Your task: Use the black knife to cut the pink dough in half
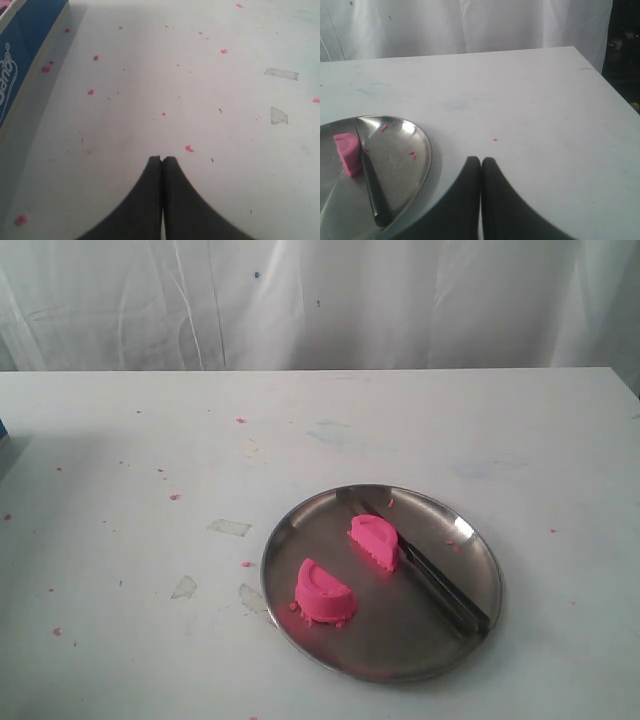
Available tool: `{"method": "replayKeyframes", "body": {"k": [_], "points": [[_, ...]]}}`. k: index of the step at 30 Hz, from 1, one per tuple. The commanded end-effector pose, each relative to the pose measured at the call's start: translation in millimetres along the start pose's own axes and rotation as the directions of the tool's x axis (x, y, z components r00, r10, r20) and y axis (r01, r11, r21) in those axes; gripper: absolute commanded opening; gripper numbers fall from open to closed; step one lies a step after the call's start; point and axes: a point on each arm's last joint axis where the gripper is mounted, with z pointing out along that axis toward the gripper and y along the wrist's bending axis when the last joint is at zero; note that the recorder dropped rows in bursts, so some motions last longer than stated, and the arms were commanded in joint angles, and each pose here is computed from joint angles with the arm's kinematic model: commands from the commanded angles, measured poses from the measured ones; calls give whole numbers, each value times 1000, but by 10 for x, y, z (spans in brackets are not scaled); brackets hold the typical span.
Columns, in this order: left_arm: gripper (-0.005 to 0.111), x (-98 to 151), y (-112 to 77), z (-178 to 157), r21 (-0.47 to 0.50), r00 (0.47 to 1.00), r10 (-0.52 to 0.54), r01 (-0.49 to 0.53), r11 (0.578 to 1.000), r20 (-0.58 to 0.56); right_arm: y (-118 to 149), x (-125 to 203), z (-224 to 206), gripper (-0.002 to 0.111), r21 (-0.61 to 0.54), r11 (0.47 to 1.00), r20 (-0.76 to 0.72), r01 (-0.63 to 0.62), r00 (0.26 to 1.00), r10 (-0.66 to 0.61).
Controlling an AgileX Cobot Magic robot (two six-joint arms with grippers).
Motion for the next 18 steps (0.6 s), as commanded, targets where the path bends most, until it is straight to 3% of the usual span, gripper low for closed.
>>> {"method": "replayKeyframes", "body": {"k": [1, 6, 18], "points": [[0, 6, -5, 0, 9, 995, 95, -95, 995, 2, -1, 0, -3, 0, 2, 1000, 10, 5, 1000, -5], [0, 6, -11, 0, 14, 971, 238, -238, 971, 4, -1, 0, -3, 0, 2, 1000, 10, 5, 1000, -5], [0, 6, -11, 0, 14, 969, 246, -246, 969, 4, -1, 0, -3, 0, 2, 1000, 10, 5, 1000, -5]]}}
